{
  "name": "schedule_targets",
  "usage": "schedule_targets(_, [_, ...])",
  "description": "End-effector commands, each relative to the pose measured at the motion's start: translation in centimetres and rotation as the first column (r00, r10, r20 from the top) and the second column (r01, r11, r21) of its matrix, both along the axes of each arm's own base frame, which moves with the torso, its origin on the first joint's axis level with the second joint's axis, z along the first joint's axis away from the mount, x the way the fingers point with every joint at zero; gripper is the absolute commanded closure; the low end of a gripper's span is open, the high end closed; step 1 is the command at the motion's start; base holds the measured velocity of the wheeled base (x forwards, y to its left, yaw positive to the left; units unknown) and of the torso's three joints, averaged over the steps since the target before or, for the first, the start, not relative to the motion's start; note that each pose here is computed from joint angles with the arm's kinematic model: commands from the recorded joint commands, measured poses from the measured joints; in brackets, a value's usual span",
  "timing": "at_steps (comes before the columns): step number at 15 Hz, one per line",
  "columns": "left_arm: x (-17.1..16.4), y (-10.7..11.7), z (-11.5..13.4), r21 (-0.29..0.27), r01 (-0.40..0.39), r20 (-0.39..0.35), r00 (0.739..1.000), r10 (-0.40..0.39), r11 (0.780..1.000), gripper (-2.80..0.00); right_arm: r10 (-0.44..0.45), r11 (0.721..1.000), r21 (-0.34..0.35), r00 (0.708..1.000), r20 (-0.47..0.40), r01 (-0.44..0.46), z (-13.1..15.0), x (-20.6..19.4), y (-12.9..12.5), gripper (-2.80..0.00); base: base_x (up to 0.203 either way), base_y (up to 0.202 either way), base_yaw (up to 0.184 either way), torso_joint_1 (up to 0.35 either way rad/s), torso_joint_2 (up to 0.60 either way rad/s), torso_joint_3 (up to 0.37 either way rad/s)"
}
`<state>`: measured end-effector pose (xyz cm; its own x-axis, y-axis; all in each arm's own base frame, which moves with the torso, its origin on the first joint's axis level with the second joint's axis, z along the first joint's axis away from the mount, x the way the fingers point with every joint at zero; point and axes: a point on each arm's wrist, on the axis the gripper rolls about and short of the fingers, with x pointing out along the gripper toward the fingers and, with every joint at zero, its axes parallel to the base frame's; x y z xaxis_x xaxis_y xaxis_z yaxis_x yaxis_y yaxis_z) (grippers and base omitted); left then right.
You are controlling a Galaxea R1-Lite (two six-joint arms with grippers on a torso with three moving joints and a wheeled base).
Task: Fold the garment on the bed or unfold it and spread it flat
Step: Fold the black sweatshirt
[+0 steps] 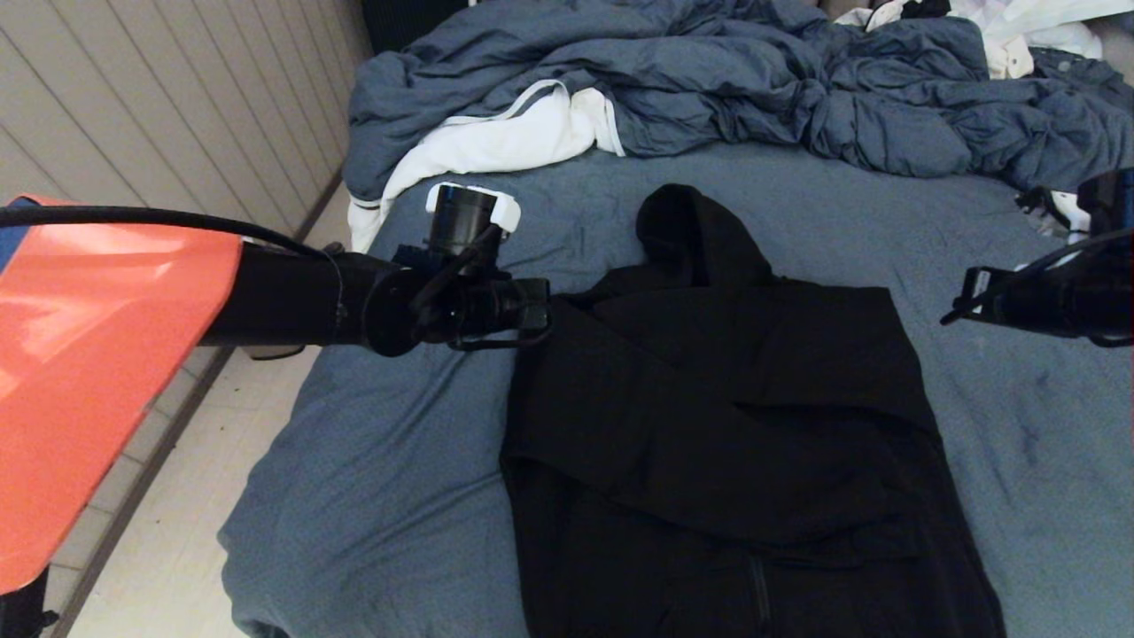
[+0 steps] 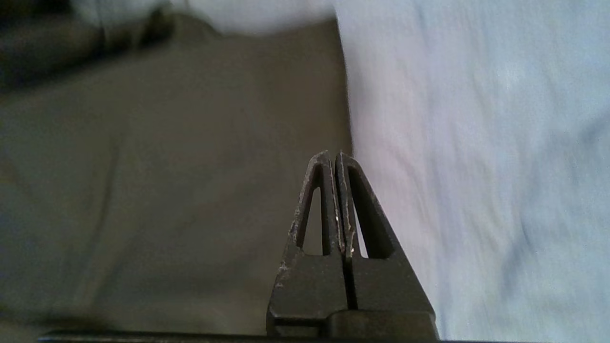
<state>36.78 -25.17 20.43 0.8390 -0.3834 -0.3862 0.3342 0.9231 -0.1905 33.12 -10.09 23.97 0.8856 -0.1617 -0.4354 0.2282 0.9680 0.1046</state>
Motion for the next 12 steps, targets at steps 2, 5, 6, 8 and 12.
schedule_targets(2, [1.6,-0.6,-1.5,0.027,0.0,-0.009,1.0,0.0,1.0,0.0,0.024,1.0,0.001,1.0,0.0,-0.024,-1.0,3.9,-0.2,0.0,0.0,0.0,0.0,0.0,0.0,0.0])
schedule_targets(5, [2.1,-1.1,-1.7,0.031,0.007,-0.008,1.0,-0.007,1.0,-2.8,0.037,0.999,-0.004,0.999,0.006,-0.037,-1.4,5.4,0.1,-2.8,0.0,0.0,0.0,0.0,0.0,0.0])
schedule_targets(6, [2.3,-1.2,-1.7,0.028,0.008,-0.004,1.0,-0.008,1.0,-2.8,0.041,0.999,-0.006,0.999,0.01,-0.041,-1.4,5.6,0.2,-2.8,0.0,0.0,0.0,0.0,0.0,0.0])
schedule_targets(8, [2.6,-1.4,-2.2,0.033,0.007,-0.012,1.0,-0.007,0.999,-2.8,0.041,0.999,-0.005,0.999,0.007,-0.041,-1.7,6.2,0.1,-2.8,0.0,0.0,0.0,0.0,0.0,0.0])
schedule_targets(12, [2.7,-1.6,-2.1,0.032,0.012,-0.012,1.0,-0.011,0.999,-2.8,0.04,0.999,-0.002,0.999,0.012,-0.04,-2.0,7.1,-0.2,-2.8,0.0,0.0,0.0,0.0,0.0,0.0])
